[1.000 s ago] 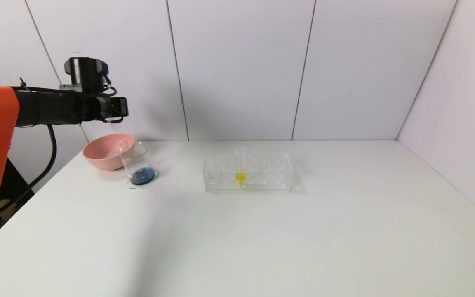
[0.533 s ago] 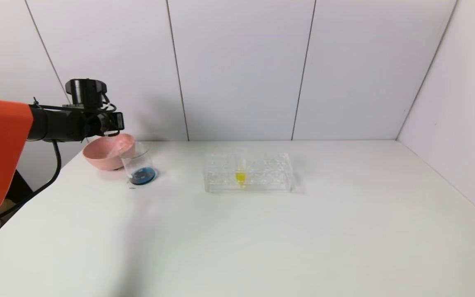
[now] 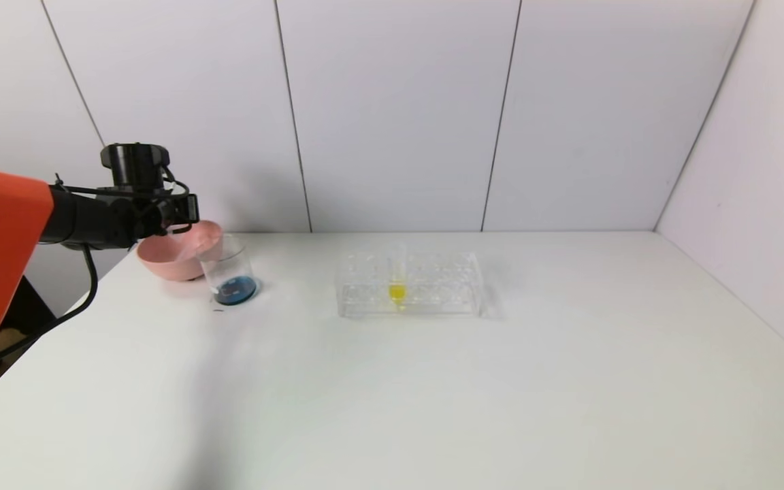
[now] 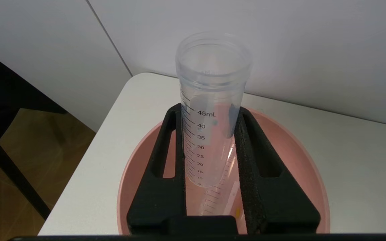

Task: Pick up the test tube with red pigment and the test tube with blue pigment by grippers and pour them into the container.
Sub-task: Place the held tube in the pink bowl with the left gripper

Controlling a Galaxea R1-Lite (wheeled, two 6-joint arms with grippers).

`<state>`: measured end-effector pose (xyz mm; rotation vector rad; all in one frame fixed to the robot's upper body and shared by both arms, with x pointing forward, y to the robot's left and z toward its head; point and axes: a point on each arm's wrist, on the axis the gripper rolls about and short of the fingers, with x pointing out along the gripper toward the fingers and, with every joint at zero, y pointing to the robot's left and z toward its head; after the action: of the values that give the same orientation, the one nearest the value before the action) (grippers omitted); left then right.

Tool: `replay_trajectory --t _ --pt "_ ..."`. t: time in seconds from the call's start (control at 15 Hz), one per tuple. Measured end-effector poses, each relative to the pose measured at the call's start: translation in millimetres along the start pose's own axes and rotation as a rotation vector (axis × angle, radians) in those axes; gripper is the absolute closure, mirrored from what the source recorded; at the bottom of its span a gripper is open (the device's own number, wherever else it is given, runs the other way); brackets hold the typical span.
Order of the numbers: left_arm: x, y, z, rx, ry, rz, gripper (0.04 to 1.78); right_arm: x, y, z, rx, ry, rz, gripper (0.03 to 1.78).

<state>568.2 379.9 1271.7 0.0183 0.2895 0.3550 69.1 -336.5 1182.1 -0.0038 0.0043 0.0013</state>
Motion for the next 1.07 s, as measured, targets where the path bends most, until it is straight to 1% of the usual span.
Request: replay_trajectory --t 0.13,0.27,0.4,0.53,0.6,0.73,0.87,1.07 --pt "0 0 0 0.000 -0.001 0.001 1.16 0 0.0 0 0.000 0.000 0.000 0.04" --pt "-1 0 1 0.000 -0.003 0.003 0.87 0 0.0 0 0.000 0.000 0.000 0.04" --pt "-2 0 2 -0.002 -0.004 0.002 0.52 0 0.0 0 0.000 0.000 0.000 0.04" --pt "-4 0 3 0.000 -0.006 0.001 0.27 0 0.0 0 0.000 0.000 0.000 0.04" --pt "-7 0 5 0.004 -0.008 0.000 0.18 0 0.0 0 0.000 0.000 0.000 0.04" --pt "-17 0 12 0.005 -0.020 -0.005 0.07 0 0.0 0 0.000 0.000 0.000 0.04" --pt "-35 3 28 0.013 -0.052 -0.009 0.06 0 0.0 0 0.000 0.000 0.000 0.04" --pt "-76 7 64 0.062 -0.143 -0.039 0.06 0 0.0 0 0.000 0.000 0.000 0.04"
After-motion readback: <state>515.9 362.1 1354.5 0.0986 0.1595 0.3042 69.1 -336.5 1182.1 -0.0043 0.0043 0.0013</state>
